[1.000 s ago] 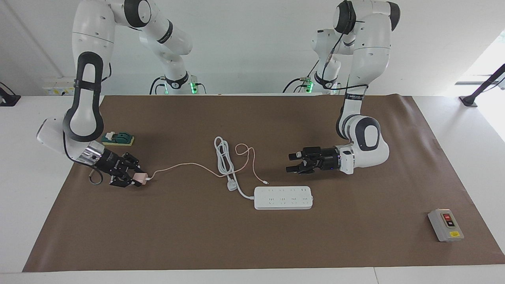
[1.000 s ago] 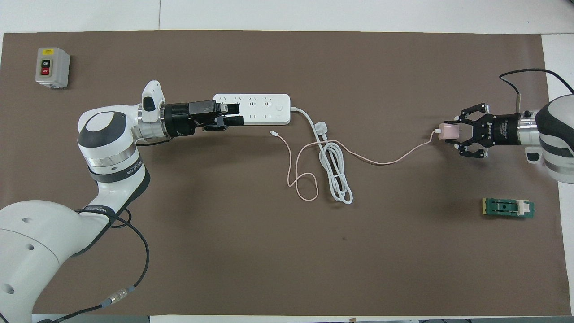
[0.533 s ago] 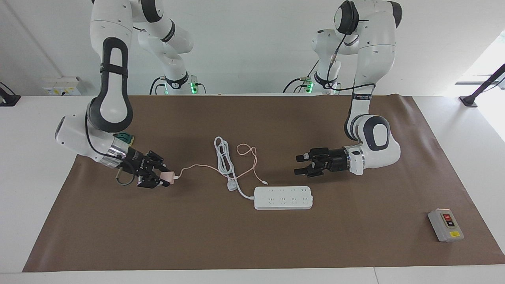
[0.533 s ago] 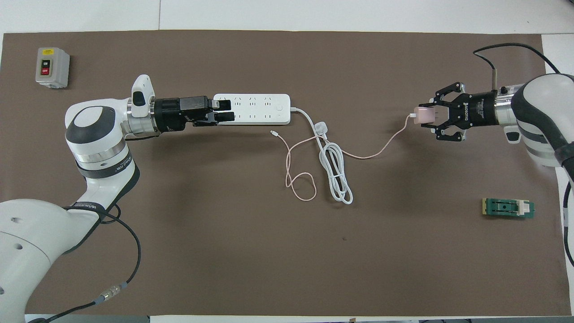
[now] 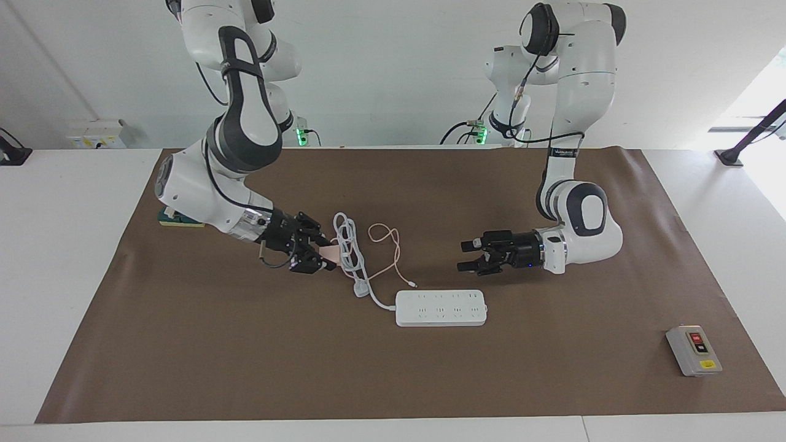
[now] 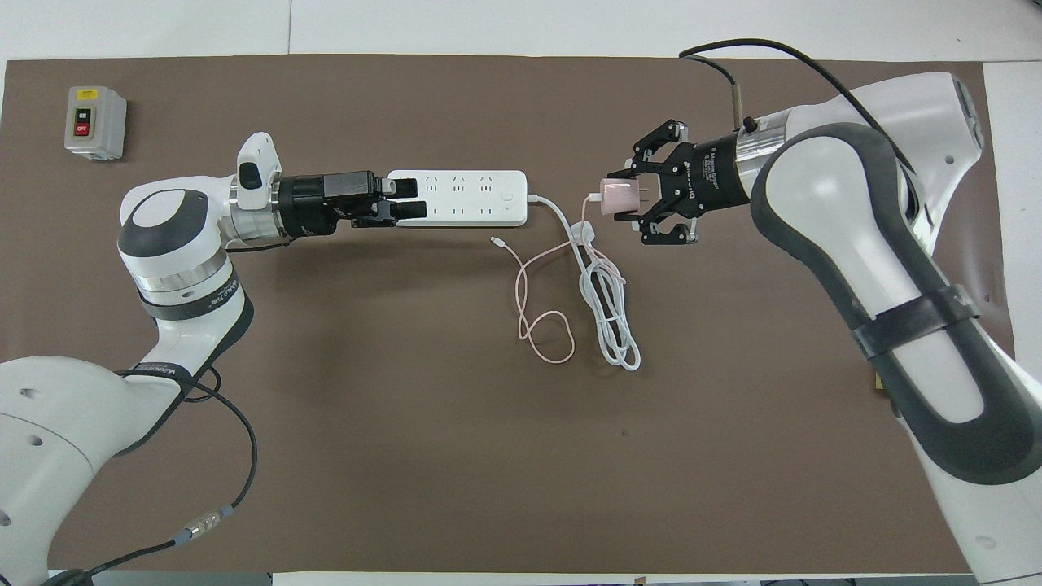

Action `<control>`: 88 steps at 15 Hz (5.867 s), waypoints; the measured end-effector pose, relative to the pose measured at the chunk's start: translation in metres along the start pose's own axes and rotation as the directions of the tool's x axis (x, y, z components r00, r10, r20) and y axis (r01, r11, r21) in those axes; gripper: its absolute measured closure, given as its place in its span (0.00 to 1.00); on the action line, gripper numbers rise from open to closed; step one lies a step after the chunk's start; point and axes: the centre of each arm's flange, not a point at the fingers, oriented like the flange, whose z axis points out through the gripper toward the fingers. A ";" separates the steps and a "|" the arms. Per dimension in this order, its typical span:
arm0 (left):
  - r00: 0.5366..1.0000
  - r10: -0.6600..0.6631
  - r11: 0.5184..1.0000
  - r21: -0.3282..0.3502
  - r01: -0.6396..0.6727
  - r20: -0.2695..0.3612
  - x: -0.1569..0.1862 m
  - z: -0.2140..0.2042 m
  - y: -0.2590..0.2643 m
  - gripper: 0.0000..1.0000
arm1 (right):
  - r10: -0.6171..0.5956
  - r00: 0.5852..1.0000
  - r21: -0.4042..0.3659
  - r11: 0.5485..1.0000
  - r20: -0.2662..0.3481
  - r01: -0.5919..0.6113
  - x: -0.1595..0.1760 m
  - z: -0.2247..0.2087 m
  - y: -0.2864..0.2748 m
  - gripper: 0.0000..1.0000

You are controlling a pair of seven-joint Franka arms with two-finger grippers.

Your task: Plug charger into power strip

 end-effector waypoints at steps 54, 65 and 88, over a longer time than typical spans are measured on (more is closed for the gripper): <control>0.997 0.072 0.997 0.015 -0.072 -0.018 -0.020 0.030 0.009 0.69 | -0.033 0.999 0.035 0.999 0.036 0.032 -0.117 0.131 -0.017 0.49; 0.991 0.133 0.989 0.058 -0.134 0.011 -0.012 0.022 0.020 0.69 | 0.016 0.999 0.040 0.999 0.035 -0.018 -0.113 0.128 -0.019 0.03; 0.989 -0.128 0.477 0.879 -0.007 0.078 0.002 -0.189 0.264 0.69 | -0.509 0.834 -0.282 0.849 -0.213 0.446 0.004 -0.121 -0.011 0.00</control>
